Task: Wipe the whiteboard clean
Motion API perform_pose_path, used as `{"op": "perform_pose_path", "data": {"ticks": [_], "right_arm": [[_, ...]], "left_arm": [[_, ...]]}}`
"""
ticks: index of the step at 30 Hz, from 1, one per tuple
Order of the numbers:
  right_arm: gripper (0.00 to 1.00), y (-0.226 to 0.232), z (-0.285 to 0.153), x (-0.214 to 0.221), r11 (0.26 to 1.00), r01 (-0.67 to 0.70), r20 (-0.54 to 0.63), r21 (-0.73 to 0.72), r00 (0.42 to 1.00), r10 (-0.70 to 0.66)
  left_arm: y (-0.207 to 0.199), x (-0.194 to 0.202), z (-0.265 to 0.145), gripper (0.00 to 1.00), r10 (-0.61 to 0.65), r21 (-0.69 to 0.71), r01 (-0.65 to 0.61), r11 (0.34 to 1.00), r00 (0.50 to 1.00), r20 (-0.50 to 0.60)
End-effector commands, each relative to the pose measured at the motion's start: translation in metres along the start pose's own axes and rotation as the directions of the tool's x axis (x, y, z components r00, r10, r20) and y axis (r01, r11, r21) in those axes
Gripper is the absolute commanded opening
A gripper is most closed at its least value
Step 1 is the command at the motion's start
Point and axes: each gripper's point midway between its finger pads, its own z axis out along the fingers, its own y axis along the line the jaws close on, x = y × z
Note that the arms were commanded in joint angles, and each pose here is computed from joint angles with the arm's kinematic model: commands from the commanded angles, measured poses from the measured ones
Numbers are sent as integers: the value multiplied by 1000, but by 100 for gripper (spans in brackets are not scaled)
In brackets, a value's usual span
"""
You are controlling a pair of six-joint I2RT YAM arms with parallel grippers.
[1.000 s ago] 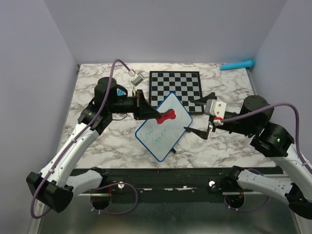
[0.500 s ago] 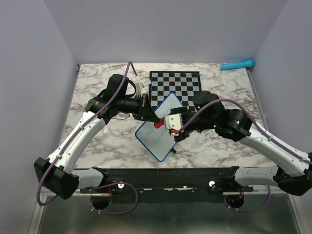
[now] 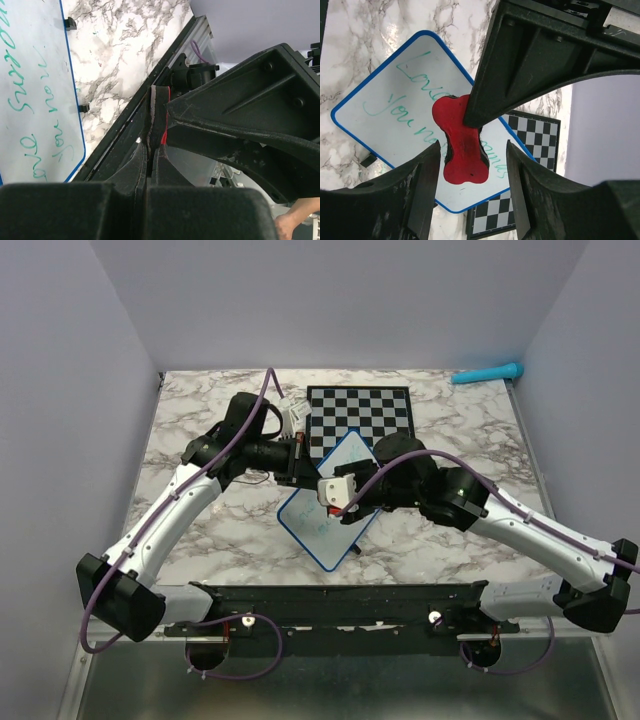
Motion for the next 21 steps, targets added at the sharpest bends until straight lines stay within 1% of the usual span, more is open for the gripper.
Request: {"op": "perform_pose_path", "data": {"ticks": [1, 9, 15, 17, 21], "right_arm": [[61, -2, 9, 5, 1000, 27, -26, 16, 999, -27], [59, 4, 15, 10, 1000, 29, -44, -11, 999, -29], [54, 8, 19, 14, 999, 33, -53, -25, 998, -34], [51, 9, 20, 16, 999, 33, -58, -29, 998, -35], [50, 11, 22, 20, 999, 36, -71, -35, 997, -39]], "left_arm": [[-1, 0, 1, 0, -24, -3, 24, 1000, 1000, -6], [-1, 0, 3, 0, -37, 6, 37, 999, 999, -13], [-2, -3, 4, 0, -38, 9, 38, 999, 999, -10], [-2, -3, 4, 0, -42, 9, 42, 999, 999, -13], [-2, -3, 5, 0, -50, 15, 50, 999, 999, -16]]}}
